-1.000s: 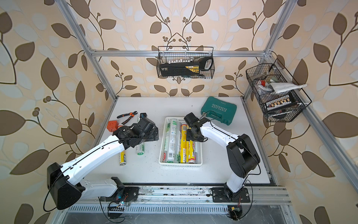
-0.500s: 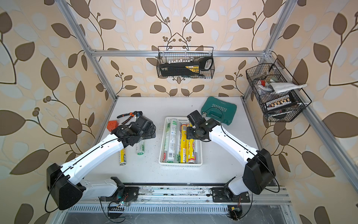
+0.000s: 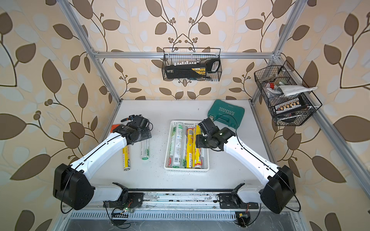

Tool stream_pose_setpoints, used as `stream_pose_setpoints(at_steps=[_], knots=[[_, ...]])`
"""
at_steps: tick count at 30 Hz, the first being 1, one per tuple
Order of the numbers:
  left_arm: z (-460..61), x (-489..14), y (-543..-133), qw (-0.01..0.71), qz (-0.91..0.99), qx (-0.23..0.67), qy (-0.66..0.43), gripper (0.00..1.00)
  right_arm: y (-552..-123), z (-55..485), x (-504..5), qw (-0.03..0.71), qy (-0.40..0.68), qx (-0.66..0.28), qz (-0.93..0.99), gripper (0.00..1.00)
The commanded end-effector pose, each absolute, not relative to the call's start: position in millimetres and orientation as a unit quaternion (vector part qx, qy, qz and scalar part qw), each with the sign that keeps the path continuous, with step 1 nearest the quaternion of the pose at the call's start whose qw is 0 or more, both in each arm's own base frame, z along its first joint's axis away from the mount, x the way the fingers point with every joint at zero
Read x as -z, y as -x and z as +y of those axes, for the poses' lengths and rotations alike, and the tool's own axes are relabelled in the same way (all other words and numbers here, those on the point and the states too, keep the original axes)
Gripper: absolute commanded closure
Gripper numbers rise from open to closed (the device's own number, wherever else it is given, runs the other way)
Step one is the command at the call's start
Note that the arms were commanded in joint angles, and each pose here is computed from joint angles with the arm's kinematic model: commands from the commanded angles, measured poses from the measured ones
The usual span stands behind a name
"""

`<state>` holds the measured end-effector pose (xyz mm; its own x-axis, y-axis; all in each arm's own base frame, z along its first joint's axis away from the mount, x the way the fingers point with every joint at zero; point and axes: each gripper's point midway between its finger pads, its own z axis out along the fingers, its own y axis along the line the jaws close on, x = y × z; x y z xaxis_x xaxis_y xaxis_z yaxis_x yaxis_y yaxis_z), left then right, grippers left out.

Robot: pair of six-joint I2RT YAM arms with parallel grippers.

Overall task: Put the plastic wrap into the basket
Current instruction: Place the plastic wrap in the basket, then pick up the plastic wrap from the center of the board.

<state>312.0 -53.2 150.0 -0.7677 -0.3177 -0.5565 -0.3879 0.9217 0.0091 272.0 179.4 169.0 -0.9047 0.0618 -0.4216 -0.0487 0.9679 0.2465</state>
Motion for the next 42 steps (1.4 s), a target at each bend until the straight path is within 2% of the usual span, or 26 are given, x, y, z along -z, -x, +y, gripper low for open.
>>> stream_pose_setpoints(at_steps=[1, 8, 12, 21, 29, 42], knots=[[-40.8, -142.4, -313.6, 0.278, 0.932, -0.050, 0.229, 0.01, -261.5, 178.4, -165.6, 0.208, 0.008, -0.129, 0.970, 0.36], [13.3, -119.2, -304.6, 0.254, 0.911, -0.082, 0.314, 0.01, -255.6, 176.0, -163.1, 0.204, 0.011, -0.132, 0.970, 0.36], [32.8, -97.0, -296.6, 0.238, 0.898, -0.066, 0.364, 0.01, -255.3, 176.6, -162.9, 0.203, 0.014, -0.133, 0.970, 0.36], [47.6, -61.6, -287.8, 0.207, 0.888, -0.053, 0.406, 0.01, -253.4, 174.7, -162.4, 0.202, 0.017, -0.129, 0.971, 0.36], [40.8, -37.4, -295.4, 0.179, 0.903, -0.029, 0.390, 0.01, -250.7, 173.2, -157.4, 0.195, 0.016, -0.126, 0.972, 0.35], [32.8, -26.4, -299.6, 0.166, 0.918, -0.015, 0.360, 0.18, -250.8, 176.0, -154.8, 0.189, 0.012, -0.131, 0.973, 0.35]])
